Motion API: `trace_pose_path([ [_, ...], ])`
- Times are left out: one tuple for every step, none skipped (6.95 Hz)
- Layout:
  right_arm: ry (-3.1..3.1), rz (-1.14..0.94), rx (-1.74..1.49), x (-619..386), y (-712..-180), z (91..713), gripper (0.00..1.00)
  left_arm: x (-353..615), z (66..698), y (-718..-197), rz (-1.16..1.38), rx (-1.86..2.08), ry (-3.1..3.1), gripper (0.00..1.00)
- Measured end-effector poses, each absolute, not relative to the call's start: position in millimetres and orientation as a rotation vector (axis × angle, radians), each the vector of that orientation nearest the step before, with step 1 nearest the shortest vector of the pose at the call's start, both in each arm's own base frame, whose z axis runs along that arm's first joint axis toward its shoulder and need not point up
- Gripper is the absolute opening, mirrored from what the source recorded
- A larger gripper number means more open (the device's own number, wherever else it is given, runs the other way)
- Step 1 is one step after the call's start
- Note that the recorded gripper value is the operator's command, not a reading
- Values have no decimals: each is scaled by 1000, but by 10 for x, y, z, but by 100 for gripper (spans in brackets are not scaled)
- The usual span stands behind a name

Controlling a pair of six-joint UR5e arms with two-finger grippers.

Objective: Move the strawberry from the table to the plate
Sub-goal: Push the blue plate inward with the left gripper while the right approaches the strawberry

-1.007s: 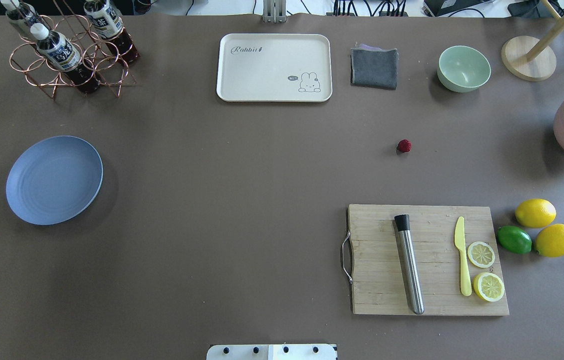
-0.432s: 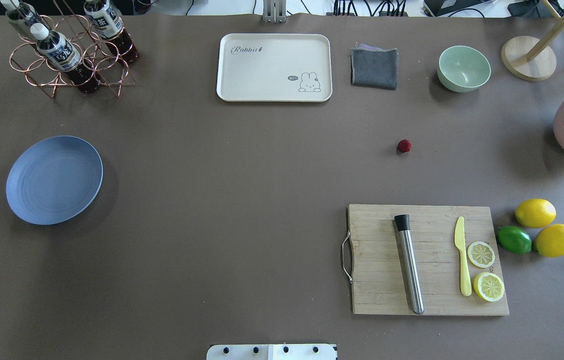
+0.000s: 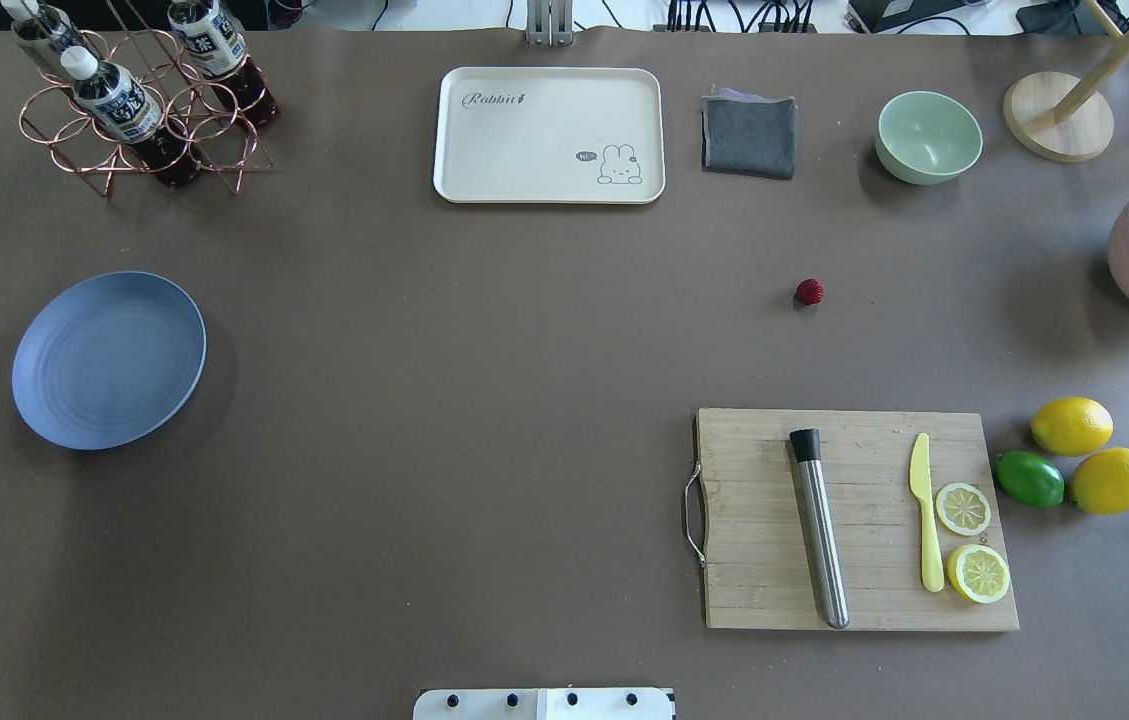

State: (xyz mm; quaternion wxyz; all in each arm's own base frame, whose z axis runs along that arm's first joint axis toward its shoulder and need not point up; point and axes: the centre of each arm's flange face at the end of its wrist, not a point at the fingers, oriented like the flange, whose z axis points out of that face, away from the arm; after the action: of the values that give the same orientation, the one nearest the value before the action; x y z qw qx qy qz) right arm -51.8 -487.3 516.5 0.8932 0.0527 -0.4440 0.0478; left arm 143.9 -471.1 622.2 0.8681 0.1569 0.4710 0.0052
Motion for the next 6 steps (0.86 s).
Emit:
trace_pose_path([
  [-924,109,111,-629,-4874,5130,100,1687,6256,-4659,-8,332,993,98],
  [-927,118,110,-715,-4881,5094,100,1914,6329,-4617,-12,338,999,98],
  [-930,125,108,-768,-4892,5059,100,2061,6414,-4591,-6,347,1003,97],
  [-932,127,106,-795,-4896,5043,100,2128,6466,-4572,1,353,1008,58],
  [-933,129,103,-807,-4895,5040,100,2150,6475,-4562,5,356,1013,3],
  [-933,130,103,-810,-4895,5039,100,2156,6463,-4556,8,358,1018,0],
])
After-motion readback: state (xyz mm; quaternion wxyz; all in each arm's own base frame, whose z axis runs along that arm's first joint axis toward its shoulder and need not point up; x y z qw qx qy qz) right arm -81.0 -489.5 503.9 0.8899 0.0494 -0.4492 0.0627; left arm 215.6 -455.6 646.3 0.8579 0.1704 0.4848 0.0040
